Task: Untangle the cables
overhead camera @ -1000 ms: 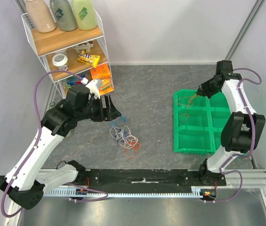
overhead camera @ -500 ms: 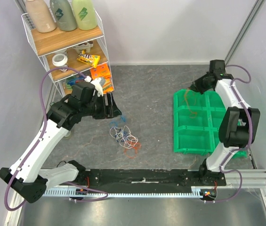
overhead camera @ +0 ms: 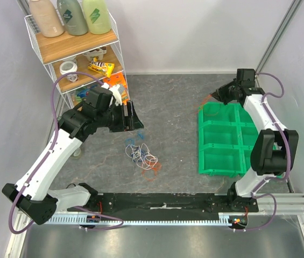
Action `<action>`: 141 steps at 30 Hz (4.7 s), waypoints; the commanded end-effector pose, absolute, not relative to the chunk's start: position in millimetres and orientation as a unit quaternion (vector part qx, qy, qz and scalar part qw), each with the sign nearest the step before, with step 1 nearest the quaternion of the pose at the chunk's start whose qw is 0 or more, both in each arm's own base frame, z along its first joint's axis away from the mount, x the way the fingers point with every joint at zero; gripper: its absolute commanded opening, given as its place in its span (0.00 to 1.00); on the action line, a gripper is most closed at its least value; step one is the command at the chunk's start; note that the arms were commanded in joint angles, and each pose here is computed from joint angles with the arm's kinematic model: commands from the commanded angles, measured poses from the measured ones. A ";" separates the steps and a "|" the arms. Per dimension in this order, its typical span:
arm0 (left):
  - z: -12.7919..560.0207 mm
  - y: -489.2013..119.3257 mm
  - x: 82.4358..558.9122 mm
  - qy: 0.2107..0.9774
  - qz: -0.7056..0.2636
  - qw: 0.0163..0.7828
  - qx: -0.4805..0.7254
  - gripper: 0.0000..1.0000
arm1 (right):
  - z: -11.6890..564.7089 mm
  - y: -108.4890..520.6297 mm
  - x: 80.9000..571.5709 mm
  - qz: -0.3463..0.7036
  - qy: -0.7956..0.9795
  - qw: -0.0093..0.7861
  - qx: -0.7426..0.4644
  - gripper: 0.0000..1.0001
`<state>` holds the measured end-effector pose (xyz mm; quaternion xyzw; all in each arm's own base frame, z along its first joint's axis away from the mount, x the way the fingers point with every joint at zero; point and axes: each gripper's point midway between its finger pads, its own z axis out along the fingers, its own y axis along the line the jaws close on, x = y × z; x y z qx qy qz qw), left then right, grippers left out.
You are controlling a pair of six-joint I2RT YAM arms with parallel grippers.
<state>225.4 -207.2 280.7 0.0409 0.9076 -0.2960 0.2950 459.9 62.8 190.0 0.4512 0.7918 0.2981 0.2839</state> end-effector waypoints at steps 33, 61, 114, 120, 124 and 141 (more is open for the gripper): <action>290.9 -193.8 222.1 0.910 -0.271 0.311 0.050 0.77 | 127.1 -20.6 422.2 0.022 0.881 0.332 0.336 0.00; 125.0 -224.6 195.1 0.952 -0.291 0.093 -0.024 0.81 | 170.0 227.4 285.3 0.218 0.898 0.320 -0.209 0.73; 124.0 -135.3 249.2 0.955 -0.127 0.246 -0.106 0.02 | 162.0 236.5 264.5 0.070 0.842 0.504 -0.177 0.00; 162.1 -103.5 247.5 0.932 -0.094 0.319 -0.145 0.02 | 155.2 234.2 273.9 0.067 0.855 0.489 -0.158 0.00; 183.4 -89.5 248.5 0.918 -0.077 0.351 -0.166 0.02 | 154.8 231.2 278.1 0.091 0.862 0.475 -0.149 0.00; 157.5 -142.8 236.0 0.954 -0.167 0.239 -0.065 0.94 | 157.0 318.6 249.1 0.387 0.830 0.285 -0.282 0.00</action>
